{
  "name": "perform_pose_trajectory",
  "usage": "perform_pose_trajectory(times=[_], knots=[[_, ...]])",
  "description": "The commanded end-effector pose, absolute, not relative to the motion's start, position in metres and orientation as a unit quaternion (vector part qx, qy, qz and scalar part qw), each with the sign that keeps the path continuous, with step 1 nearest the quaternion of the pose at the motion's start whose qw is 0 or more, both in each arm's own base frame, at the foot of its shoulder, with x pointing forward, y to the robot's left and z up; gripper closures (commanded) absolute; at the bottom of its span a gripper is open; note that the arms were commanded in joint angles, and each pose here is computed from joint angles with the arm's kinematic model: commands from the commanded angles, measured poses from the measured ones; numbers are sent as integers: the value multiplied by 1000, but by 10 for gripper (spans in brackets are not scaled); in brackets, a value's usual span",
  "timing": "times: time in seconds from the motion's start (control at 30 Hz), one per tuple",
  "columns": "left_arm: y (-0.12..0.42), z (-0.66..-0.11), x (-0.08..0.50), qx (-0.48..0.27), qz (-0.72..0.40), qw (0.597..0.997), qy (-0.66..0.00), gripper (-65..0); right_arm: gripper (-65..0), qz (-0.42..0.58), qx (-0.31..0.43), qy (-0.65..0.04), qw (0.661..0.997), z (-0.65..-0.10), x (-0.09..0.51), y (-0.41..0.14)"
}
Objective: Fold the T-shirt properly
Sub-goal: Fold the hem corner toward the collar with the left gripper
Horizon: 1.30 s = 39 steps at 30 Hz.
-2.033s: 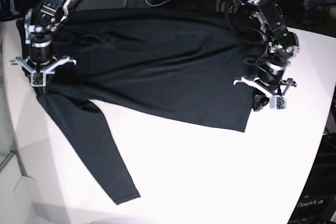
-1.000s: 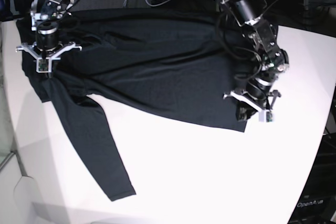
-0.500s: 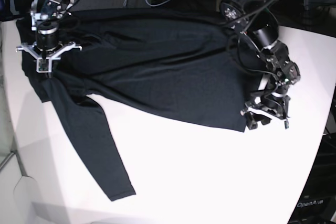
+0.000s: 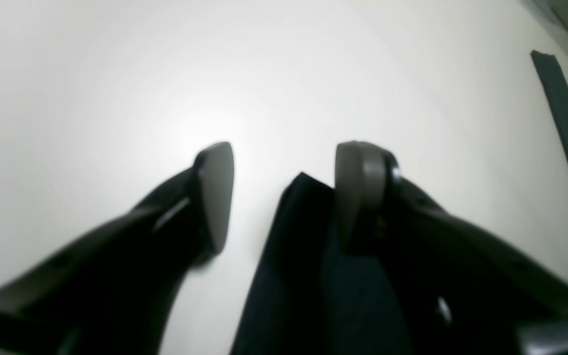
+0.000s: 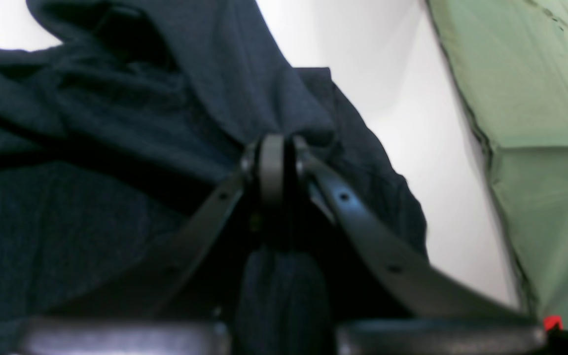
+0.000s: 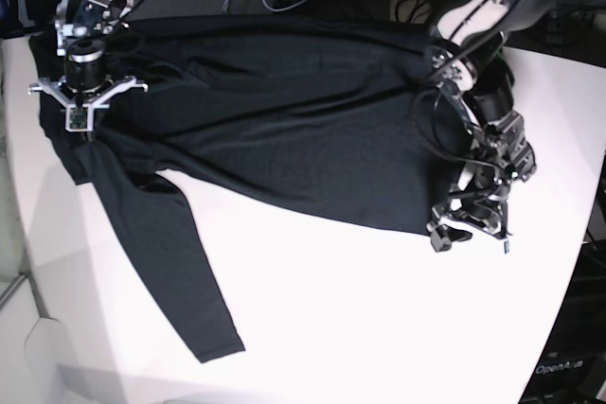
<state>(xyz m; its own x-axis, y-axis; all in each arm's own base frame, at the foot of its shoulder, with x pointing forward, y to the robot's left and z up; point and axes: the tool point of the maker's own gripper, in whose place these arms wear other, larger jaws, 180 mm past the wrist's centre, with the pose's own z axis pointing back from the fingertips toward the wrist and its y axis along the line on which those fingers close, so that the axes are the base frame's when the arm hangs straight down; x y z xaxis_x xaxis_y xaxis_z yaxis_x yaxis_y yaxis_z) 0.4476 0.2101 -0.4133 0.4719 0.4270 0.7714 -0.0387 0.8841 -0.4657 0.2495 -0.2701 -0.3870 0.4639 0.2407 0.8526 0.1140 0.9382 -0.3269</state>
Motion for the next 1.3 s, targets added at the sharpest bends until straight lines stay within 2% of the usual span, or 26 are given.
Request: perform_pose_trajectory(times=[0.0, 0.23, 0.43, 0.77, 1.27], knots=[[215, -389, 464, -199, 137, 815, -527, -321, -10, 36, -178, -538, 823, -373, 256, -274], [209, -390, 464, -202, 131, 818, -523, -305, -10, 36, -178, -543, 820, -370, 260, -274], [188, -399, 461, -201, 74, 838, -502, -134, -10, 36, -180, -545, 818, -368, 261, -274], [189, -400, 459, -200, 74, 838, -503, -5, -10, 36, -179, -545, 818, -368, 261, -274], [222, -369, 425, -133, 70, 809, -568, 0, -10, 35, -178, -544, 819, -369, 261, -274]])
